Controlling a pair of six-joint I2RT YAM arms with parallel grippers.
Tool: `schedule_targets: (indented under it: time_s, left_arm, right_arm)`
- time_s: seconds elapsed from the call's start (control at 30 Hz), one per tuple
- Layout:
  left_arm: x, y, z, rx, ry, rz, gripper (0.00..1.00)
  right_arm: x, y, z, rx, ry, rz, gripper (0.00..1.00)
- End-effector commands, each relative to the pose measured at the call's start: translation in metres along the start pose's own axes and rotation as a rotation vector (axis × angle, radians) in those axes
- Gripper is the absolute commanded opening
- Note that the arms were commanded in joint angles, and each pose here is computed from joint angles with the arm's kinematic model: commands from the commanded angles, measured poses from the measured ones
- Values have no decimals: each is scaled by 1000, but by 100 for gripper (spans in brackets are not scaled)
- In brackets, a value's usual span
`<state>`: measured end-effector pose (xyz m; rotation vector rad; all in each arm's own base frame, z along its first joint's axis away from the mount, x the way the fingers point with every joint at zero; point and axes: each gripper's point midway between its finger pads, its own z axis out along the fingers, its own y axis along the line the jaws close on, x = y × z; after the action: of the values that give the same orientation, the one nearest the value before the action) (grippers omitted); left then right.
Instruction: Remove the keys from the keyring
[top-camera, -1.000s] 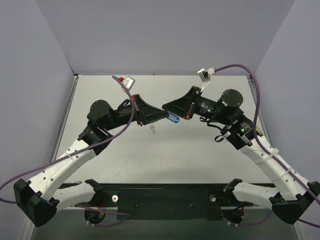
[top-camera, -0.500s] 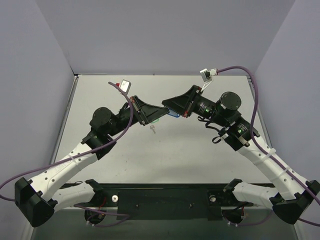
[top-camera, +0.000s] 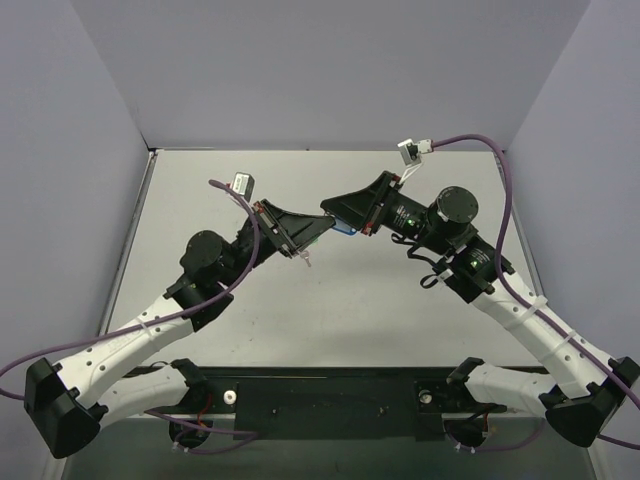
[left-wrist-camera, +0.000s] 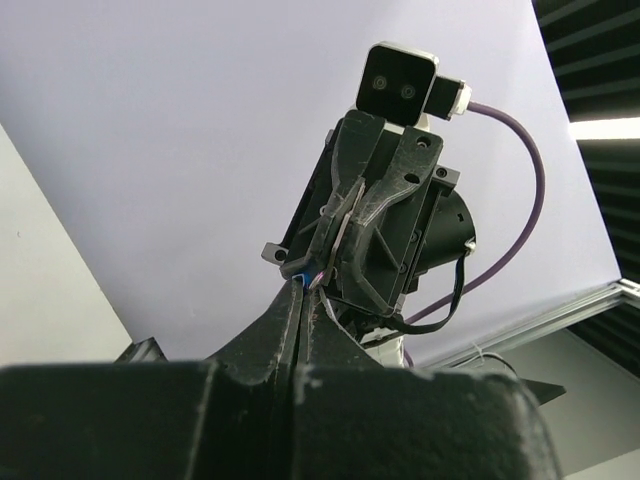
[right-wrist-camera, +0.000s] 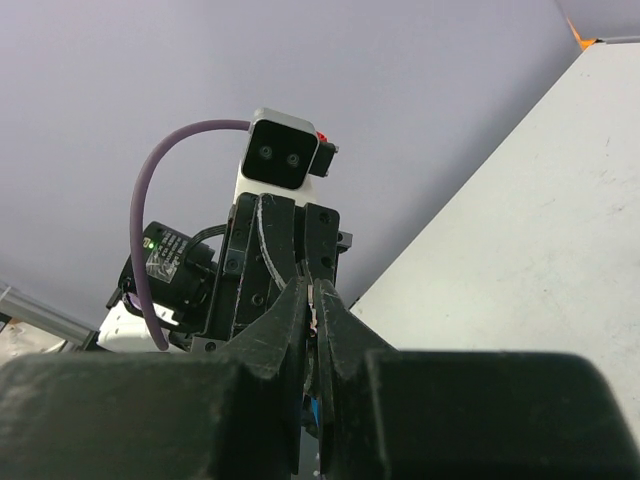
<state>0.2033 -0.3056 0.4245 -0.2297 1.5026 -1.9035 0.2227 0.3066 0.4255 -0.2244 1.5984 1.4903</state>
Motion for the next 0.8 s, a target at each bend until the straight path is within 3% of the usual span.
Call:
schedule_targets:
  time_s: [0.0,0.4,0.57,0.6,0.67,0.7,0.77]
  left_arm:
    - [-52,-49,-4,148,-260,-57,0]
    - [-58,-40,-14,96,-361,-151,0]
    - [-54,-40,-13,69,-347,-148,0]
    - [-52,-40,-13,63,-336,-143,6]
    - [-48,-35,-12,37,-313,-120,28]
    - [-46,-35,-12,29,-303,-103,45]
    - [-43,-30,-13,-5,-286,-82,54]
  right_arm:
    - [31,12,-4,-66,123,21,0]
    - [38,10,-4,-72,145,19,0]
    - [35,13,-5,-69,149,10,0]
    - [35,14,-5,-70,155,6,0]
    - [34,17,-6,-71,163,-3,0]
    - [31,19,-6,-73,161,-8,0]
    - [30,23,-8,-79,168,-17,0]
